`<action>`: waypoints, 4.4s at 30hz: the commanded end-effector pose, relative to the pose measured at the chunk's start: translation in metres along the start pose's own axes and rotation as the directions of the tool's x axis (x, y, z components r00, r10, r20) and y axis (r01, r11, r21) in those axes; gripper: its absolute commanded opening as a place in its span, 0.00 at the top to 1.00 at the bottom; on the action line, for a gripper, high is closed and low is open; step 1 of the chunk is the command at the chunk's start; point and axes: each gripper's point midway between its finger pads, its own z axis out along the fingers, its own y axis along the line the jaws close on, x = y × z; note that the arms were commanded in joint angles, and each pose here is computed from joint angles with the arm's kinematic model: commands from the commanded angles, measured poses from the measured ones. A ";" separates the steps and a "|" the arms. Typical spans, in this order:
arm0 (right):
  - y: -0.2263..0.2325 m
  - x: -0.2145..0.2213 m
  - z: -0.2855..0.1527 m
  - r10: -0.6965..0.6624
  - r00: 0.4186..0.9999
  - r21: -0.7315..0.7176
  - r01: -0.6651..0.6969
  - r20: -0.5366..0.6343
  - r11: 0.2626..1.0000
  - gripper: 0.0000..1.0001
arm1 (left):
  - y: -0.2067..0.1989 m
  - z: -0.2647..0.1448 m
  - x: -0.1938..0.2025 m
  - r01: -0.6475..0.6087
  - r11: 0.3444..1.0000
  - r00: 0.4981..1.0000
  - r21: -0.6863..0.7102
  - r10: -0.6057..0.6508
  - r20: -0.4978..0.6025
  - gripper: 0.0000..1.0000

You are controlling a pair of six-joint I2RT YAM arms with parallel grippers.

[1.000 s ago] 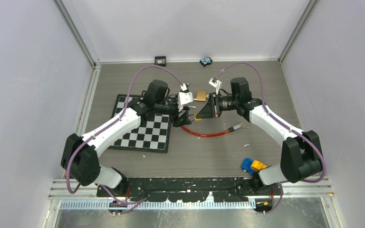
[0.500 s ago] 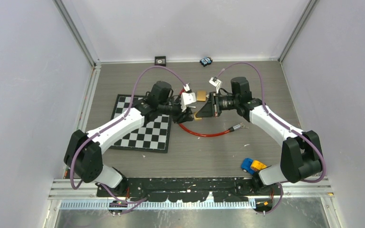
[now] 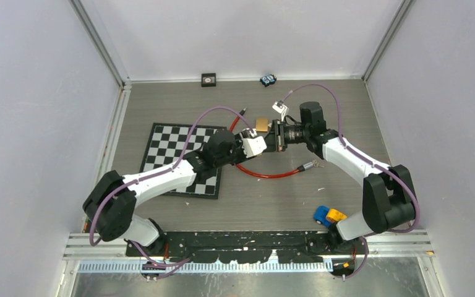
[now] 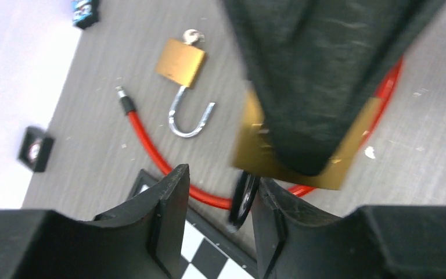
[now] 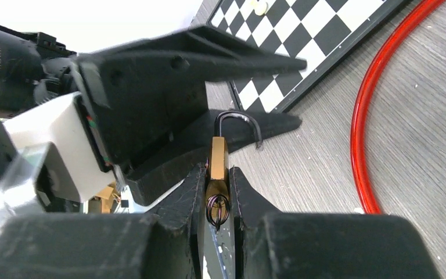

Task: Unlock with the key

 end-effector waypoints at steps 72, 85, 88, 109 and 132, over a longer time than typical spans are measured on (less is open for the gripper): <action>-0.201 0.018 -0.001 0.290 0.952 0.291 -0.306 0.096 0.907 0.92 | 0.046 -0.044 -0.012 -0.053 0.964 0.993 -0.260 0.077 0.084 0.02; -0.216 0.023 -0.009 0.312 0.949 0.318 -0.312 0.050 0.895 0.54 | 0.042 -0.049 -0.016 -0.040 0.970 0.992 -0.239 0.068 0.109 0.01; -0.217 0.022 -0.013 0.311 0.949 0.329 -0.310 0.052 0.892 0.50 | 0.040 -0.050 -0.017 -0.038 0.972 0.991 -0.230 0.066 0.116 0.01; -0.228 0.019 -0.034 0.325 0.945 0.596 -0.284 0.040 0.751 0.26 | 0.038 -0.053 -0.018 -0.029 0.974 0.990 -0.223 0.059 0.126 0.00; -0.227 0.011 -0.058 0.250 0.966 0.784 -0.107 -0.063 0.611 0.21 | 0.043 -0.056 -0.016 -0.044 0.967 0.991 -0.250 0.073 0.110 0.00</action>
